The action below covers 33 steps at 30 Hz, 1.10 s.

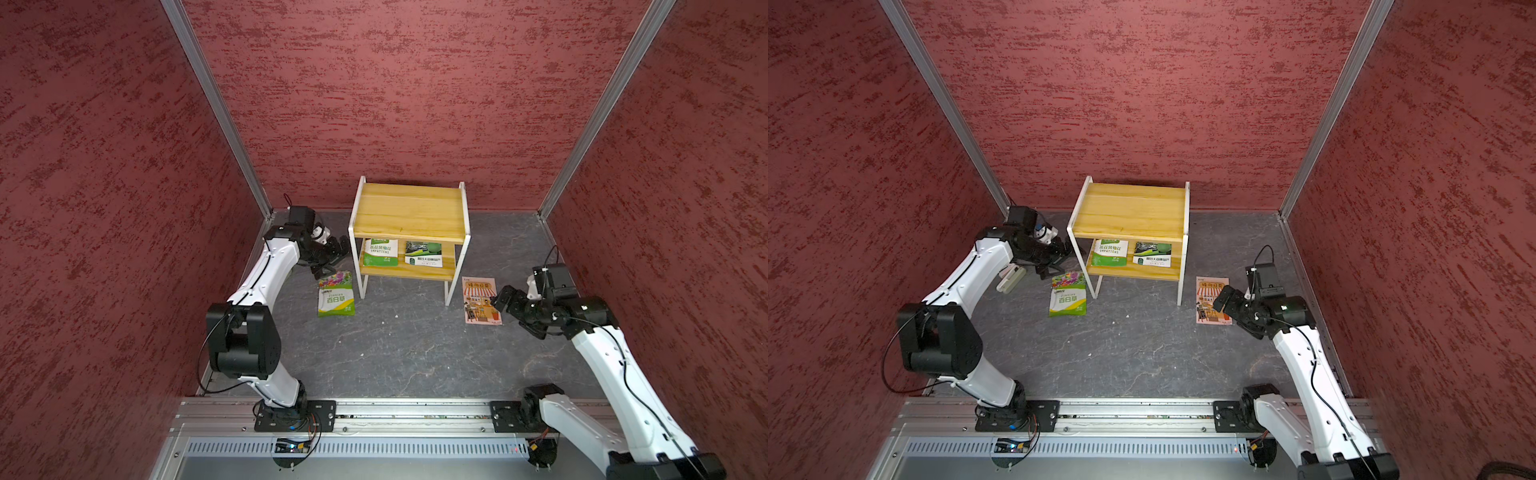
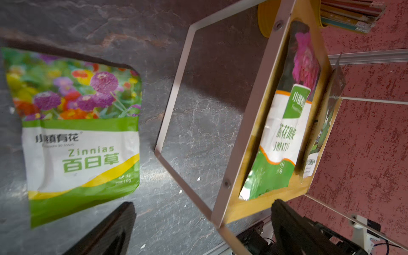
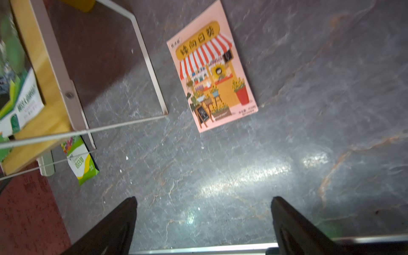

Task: Take the seed bag off the shelf
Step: Move the seed packet to the shelf.

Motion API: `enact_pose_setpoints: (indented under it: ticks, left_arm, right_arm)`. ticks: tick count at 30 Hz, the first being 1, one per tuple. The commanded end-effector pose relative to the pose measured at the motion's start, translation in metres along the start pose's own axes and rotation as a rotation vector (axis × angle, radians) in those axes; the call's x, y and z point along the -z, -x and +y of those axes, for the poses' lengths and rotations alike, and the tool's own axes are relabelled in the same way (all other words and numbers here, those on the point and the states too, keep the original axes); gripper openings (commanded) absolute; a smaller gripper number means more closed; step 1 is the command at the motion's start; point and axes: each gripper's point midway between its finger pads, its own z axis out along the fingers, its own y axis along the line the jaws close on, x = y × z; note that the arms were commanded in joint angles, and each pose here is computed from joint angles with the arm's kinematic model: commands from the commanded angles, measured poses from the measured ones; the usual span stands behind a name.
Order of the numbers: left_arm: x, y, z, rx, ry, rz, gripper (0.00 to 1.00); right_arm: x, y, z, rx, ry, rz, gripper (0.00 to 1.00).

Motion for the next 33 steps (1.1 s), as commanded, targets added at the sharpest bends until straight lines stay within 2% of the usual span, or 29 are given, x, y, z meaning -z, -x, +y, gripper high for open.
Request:
enact_pose_setpoints:
  ticks: [1, 8, 19, 27, 33]
  left_arm:
    - [-0.001, 0.026, -0.019, -0.072, -0.044, -0.065, 1.00]
    - [-0.023, 0.043, -0.037, -0.115, -0.063, -0.056, 1.00]
    - [-0.056, 0.047, -0.048, -0.126, -0.033, -0.025, 1.00]
    - [-0.080, 0.023, -0.030, -0.108, 0.038, 0.050, 1.00]
    - [-0.085, 0.001, -0.015, -0.096, 0.065, 0.091, 1.00]
  right_arm:
    - [0.006, -0.013, -0.001, -0.060, 0.012, 0.013, 0.98]
    - [0.009, -0.026, -0.001, -0.050, 0.024, 0.030, 0.98]
    - [0.004, -0.033, 0.004, -0.050, 0.038, 0.044, 0.98]
    - [0.004, -0.037, 0.003, -0.055, 0.038, 0.039, 0.98]
    - [0.004, -0.039, 0.001, -0.058, 0.036, 0.033, 0.98]
